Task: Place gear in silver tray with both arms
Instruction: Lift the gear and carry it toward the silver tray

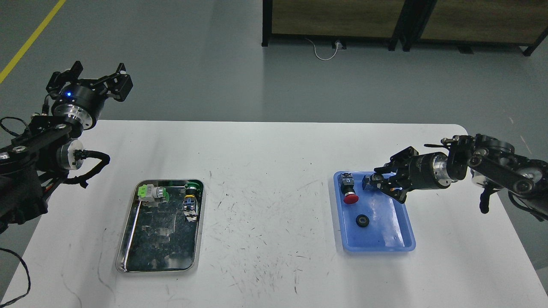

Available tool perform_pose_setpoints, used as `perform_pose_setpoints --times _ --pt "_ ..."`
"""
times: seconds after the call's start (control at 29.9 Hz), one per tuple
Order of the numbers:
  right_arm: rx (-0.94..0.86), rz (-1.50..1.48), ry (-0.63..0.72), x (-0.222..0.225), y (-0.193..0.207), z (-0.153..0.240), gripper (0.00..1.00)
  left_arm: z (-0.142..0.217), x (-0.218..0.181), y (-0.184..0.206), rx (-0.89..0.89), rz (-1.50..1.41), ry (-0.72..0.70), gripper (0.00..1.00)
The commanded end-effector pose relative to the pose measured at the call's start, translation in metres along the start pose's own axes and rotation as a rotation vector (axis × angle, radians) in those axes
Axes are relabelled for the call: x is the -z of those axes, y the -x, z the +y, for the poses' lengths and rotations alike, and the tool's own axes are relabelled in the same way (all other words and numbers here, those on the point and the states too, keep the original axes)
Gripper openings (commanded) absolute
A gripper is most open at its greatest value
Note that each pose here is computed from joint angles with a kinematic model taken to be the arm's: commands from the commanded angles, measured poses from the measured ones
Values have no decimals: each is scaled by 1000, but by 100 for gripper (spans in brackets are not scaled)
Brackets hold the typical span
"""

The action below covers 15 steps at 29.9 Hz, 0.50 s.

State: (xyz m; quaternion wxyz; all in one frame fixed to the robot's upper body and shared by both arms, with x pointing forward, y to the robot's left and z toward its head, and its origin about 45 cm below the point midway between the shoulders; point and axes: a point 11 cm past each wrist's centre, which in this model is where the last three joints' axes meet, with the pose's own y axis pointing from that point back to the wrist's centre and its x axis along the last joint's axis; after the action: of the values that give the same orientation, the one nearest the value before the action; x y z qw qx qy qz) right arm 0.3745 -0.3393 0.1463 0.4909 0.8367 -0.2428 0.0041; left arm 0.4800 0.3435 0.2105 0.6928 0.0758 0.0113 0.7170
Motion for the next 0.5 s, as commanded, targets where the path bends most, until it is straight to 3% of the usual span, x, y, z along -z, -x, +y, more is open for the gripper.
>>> perform_pose_setpoints --times 0.0,0.33,0.47 --pt "17 90 0 30 -6 -6 33 0 -1 0 -5 -2 2 99" --pt "178 282 -42 102 43 -59 34 -1 -2 3 -3 -74 6 99" --pt "241 352 -61 128 69 -77 34 -1 3 21 30 -77 2 99"
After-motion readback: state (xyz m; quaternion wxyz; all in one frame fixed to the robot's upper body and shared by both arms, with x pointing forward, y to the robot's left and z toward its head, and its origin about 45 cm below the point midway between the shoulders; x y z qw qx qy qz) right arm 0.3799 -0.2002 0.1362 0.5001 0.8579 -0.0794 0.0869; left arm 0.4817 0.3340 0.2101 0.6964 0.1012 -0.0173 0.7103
